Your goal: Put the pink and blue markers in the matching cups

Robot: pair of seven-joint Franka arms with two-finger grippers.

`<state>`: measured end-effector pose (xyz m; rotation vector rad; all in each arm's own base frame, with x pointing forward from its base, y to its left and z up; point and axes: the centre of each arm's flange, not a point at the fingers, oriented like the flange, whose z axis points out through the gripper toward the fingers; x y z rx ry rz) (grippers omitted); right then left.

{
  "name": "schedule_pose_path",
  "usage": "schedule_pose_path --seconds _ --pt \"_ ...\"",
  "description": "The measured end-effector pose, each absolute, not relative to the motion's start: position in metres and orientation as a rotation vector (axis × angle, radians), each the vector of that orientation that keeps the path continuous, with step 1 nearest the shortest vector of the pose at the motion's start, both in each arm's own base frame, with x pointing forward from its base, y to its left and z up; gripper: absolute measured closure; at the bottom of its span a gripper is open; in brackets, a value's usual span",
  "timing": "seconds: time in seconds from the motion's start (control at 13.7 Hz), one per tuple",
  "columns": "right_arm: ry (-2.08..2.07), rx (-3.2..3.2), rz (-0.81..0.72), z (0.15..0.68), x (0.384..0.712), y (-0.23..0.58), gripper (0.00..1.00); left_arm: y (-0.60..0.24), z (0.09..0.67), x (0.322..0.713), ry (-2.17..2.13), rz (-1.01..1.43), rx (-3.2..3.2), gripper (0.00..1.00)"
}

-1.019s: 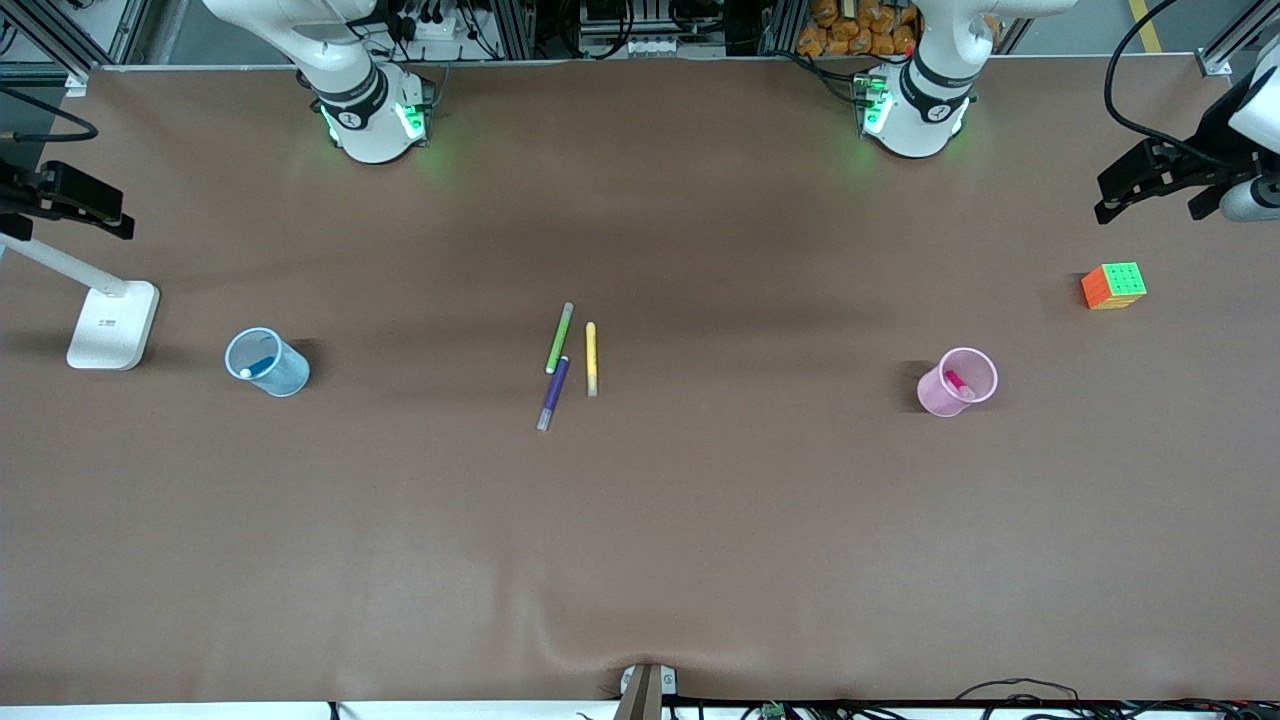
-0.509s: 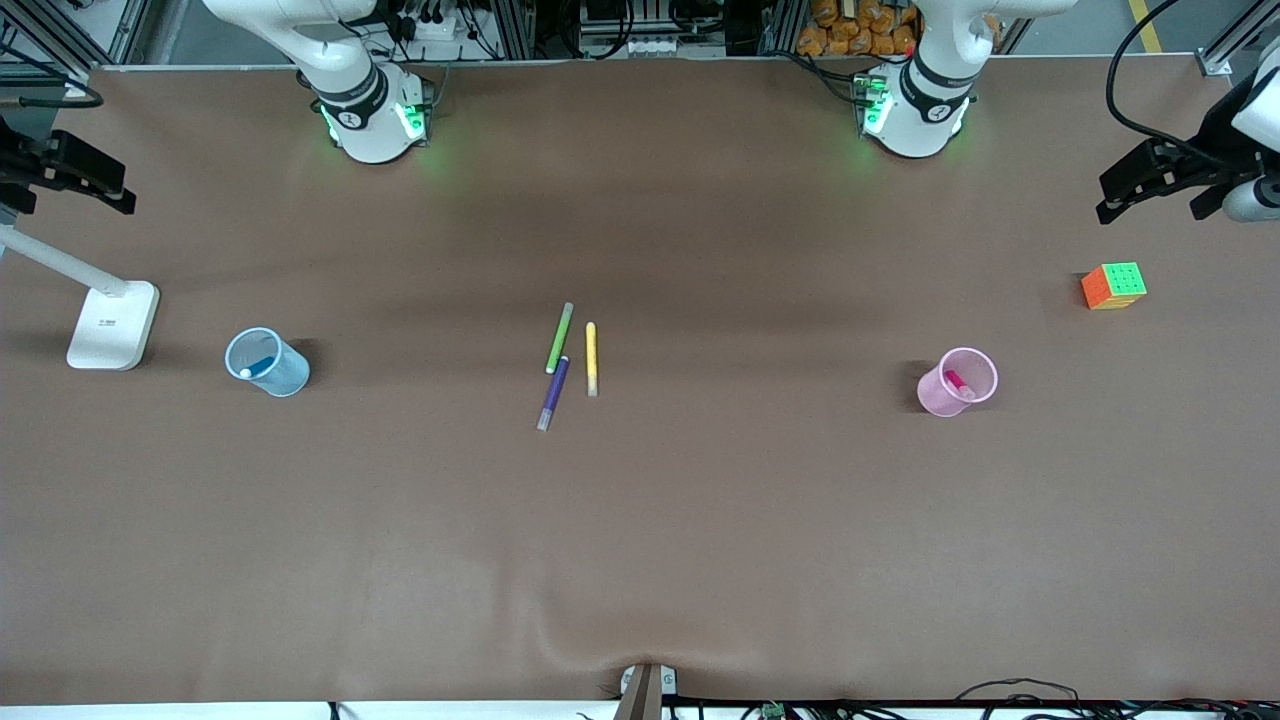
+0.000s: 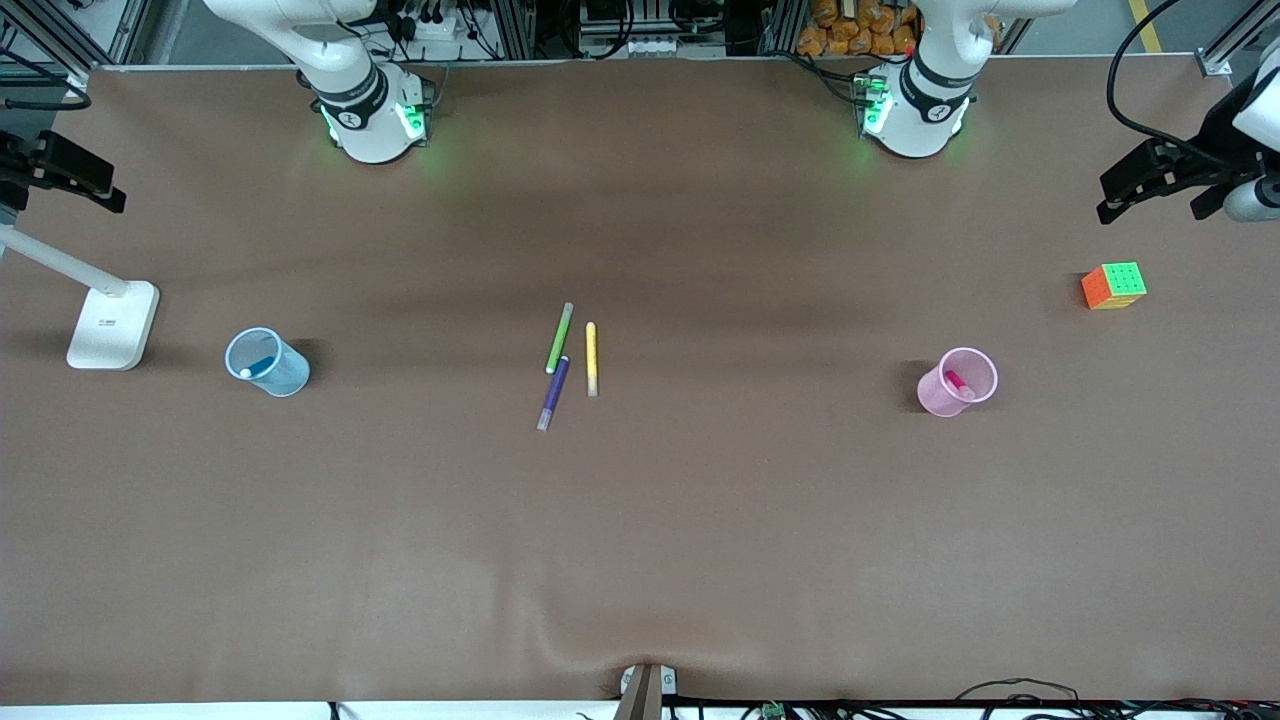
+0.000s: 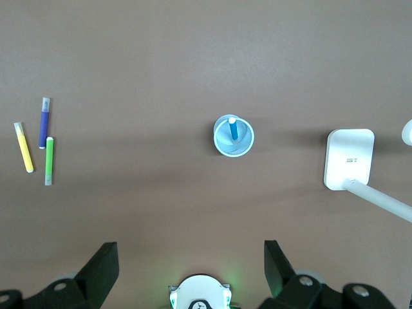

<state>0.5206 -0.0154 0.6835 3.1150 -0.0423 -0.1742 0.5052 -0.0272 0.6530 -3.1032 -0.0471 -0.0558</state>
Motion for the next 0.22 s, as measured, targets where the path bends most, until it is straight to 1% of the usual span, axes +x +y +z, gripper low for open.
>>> schedule_pose_path --seconds 0.22 --pt "-0.024 3.117 -0.163 0.6848 0.5202 -0.01 0.0 -0.0272 0.653 0.5052 -0.047 -0.056 -3.103 0.0"
